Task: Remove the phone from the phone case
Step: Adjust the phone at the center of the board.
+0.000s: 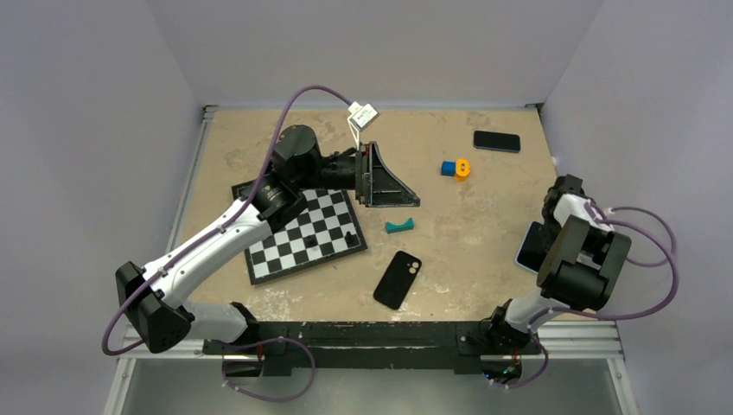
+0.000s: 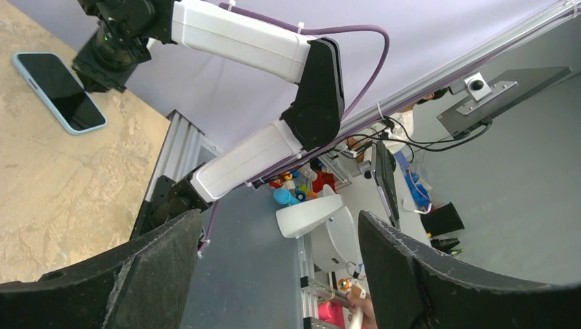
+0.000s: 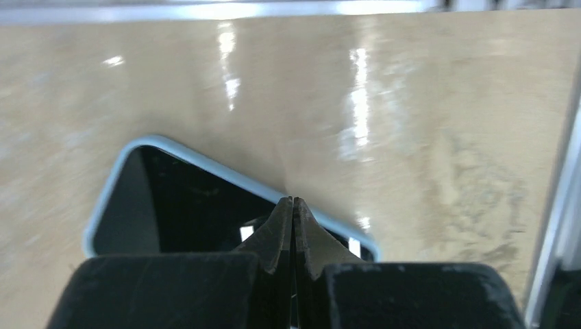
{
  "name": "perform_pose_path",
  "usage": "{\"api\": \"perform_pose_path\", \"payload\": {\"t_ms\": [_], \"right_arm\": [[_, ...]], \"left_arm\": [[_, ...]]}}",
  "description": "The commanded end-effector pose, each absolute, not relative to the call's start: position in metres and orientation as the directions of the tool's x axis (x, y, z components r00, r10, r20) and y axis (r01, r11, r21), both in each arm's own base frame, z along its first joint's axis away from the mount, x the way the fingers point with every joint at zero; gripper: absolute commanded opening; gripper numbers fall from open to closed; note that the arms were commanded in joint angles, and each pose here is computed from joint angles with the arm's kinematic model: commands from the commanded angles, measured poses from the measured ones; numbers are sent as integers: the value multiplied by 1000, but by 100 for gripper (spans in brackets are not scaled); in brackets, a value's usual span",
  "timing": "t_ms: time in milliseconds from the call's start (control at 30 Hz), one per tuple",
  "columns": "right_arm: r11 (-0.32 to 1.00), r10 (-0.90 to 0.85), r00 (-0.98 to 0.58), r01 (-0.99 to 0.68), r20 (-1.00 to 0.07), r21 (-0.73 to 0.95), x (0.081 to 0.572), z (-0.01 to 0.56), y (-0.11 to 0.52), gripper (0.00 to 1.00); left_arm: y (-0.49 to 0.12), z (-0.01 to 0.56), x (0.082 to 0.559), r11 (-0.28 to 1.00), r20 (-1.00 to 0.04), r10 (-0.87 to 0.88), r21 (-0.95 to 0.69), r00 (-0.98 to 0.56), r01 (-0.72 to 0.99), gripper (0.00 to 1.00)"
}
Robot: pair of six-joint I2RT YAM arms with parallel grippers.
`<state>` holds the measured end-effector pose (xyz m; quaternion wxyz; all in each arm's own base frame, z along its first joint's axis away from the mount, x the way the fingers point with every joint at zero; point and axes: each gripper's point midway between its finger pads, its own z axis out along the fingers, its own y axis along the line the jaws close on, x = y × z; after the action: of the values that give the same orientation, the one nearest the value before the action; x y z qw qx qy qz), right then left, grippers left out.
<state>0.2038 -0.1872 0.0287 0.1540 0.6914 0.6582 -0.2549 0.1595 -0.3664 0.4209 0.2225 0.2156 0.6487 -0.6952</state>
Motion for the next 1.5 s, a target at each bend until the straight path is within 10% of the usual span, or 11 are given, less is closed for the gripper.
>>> {"api": "perform_pose_path", "payload": {"t_ms": [0, 267, 433, 533, 1467], "right_arm": [[74, 830, -16, 994, -558, 81, 276, 59, -172, 0], [411, 653, -149, 893, -743, 182, 298, 141, -176, 9], [623, 520, -292, 773, -803, 123, 290, 154, -162, 80], [692, 500, -385, 716, -776, 91, 288, 145, -155, 96], [723, 684, -578, 619, -445, 308, 288, 41, -153, 99]], "left_arm": [[-360, 435, 157, -86, -629, -62, -771, -775, 632, 87], [-348, 424, 159, -4, -714, -54, -699, -698, 715, 88], [-328, 405, 170, 148, -807, -40, -588, -589, 796, 89], [-315, 395, 177, 221, -841, -27, -533, -541, 817, 91], [-301, 395, 162, 162, -845, -17, -530, -535, 832, 92]]}}
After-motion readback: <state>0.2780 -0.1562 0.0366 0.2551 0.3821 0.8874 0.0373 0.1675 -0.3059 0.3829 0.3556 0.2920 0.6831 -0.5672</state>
